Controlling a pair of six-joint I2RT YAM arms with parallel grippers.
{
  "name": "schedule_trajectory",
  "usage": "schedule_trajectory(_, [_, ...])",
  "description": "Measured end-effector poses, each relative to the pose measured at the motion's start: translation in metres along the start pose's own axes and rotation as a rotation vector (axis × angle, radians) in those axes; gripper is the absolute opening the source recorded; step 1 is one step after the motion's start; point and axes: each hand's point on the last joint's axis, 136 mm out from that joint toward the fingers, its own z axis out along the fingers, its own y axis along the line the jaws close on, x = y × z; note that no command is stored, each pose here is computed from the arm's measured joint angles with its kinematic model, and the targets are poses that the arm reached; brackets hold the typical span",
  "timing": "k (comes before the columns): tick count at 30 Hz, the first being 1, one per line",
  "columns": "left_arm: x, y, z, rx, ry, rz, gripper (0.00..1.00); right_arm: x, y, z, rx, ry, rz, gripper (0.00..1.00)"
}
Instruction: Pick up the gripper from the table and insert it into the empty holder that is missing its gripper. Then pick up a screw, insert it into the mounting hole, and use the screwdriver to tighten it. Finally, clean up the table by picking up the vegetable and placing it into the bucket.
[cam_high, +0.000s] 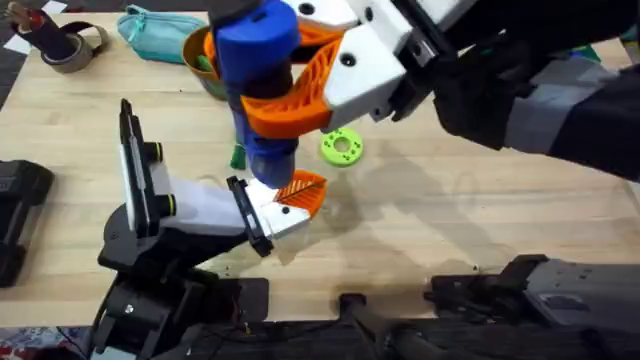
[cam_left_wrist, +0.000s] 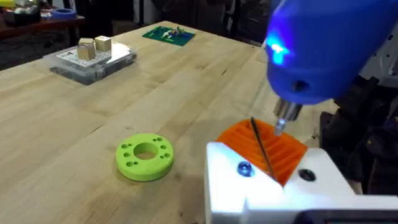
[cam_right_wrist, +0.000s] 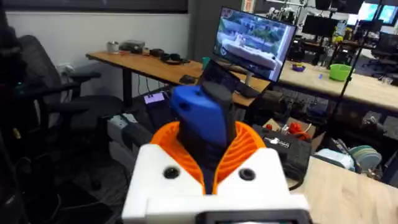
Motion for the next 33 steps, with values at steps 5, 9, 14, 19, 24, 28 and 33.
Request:
schedule_trajectory(5, [0.0000,0.0000,0.0000,0.000,0.000,0.000,0.018,-0.0004,-0.0004,0.0002,0.003,-0.003,0.000,0.044])
schedule_trajectory(9, [0.0000,0.0000,0.0000,0.000,0.000,0.000,0.018,-0.0005,0.0019,0.0038,-0.007,-0.006,-0.008,0.044])
schedule_trajectory(14, [0.0000,0.0000,0.0000,0.000,0.000,0.000,0.018,-0.0006,0.0025,0.0045,-0.010,-0.007,-0.016,0.045])
schedule_trajectory(19, [0.0000,0.0000,0.0000,0.000,0.000,0.000,0.018,-0.0004,0.0025,0.0045,-0.010,-0.006,-0.026,0.045])
schedule_trajectory(24, [0.0000,0.0000,0.0000,0.000,0.000,0.000,0.018,-0.0002,0.0023,0.0045,-0.009,-0.006,-0.039,0.044])
schedule_trajectory(28, [0.0000,0.0000,0.0000,0.000,0.000,0.000,0.018,0.0011,0.0022,0.0044,-0.008,-0.005,-0.047,0.045])
schedule_trajectory(33, [0.0000,0.0001,0.0000,0.000,0.000,0.000,0.018,0.0037,0.0024,0.0041,-0.008,-0.003,-0.046,0.045])
